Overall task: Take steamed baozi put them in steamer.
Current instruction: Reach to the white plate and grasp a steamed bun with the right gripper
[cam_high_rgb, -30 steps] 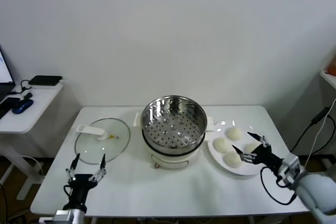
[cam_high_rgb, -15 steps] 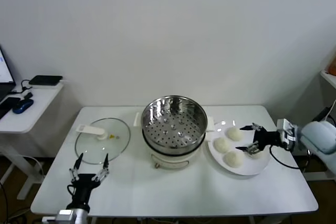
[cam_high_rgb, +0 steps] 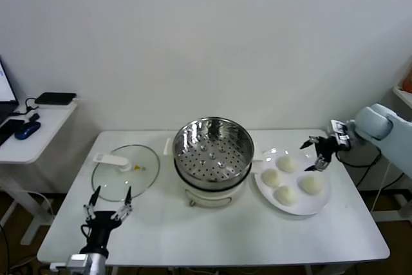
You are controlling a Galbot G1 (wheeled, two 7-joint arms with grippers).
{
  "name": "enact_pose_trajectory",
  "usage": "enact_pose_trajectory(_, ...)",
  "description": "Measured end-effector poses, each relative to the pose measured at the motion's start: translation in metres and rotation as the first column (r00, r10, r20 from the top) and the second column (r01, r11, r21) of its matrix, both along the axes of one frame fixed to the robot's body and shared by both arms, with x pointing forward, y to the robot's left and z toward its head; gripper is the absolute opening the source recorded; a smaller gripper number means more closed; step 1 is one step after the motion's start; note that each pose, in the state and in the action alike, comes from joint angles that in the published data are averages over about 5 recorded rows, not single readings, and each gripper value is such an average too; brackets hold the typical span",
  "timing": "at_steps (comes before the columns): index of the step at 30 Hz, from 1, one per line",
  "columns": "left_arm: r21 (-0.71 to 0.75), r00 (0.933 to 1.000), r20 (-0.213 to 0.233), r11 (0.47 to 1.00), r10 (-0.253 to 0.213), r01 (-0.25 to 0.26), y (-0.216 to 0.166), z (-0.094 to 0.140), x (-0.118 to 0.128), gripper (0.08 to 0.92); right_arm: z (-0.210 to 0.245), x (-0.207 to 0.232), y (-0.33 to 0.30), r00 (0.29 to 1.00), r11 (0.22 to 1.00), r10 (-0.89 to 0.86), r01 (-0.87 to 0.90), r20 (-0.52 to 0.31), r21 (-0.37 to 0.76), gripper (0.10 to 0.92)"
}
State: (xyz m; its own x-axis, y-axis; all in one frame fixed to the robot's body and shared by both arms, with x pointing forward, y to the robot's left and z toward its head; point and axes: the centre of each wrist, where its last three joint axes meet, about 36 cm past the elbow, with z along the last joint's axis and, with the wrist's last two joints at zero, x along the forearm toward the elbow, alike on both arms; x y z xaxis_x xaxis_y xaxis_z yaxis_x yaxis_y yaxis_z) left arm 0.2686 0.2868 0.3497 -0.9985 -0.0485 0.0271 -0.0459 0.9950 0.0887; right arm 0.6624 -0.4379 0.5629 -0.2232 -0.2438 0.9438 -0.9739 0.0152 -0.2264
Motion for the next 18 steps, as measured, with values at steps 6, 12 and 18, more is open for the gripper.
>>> enact_pose_trajectory(6,-0.003,1.0000,-0.002,1.000,0.006,-0.006,0.002,0.000,0.000,0.823,-0.007,0.020,0.017,0.998,0.995,0.058,-0.059,-0.013,-0.078,0.823)
enact_pose_trajectory(12,-0.001,1.0000,-0.003,1.000,0.007,-0.007,0.003,0.001,0.000,0.823,-0.025,0.033,0.031,0.994,0.985,0.103,-0.109,-0.044,-0.137,0.823)
enact_pose_trajectory(18,-0.001,0.9999,-0.006,1.000,0.010,-0.010,0.004,0.001,-0.001,0.823,-0.044,0.041,0.037,0.990,0.974,0.129,-0.139,-0.063,-0.180,0.823)
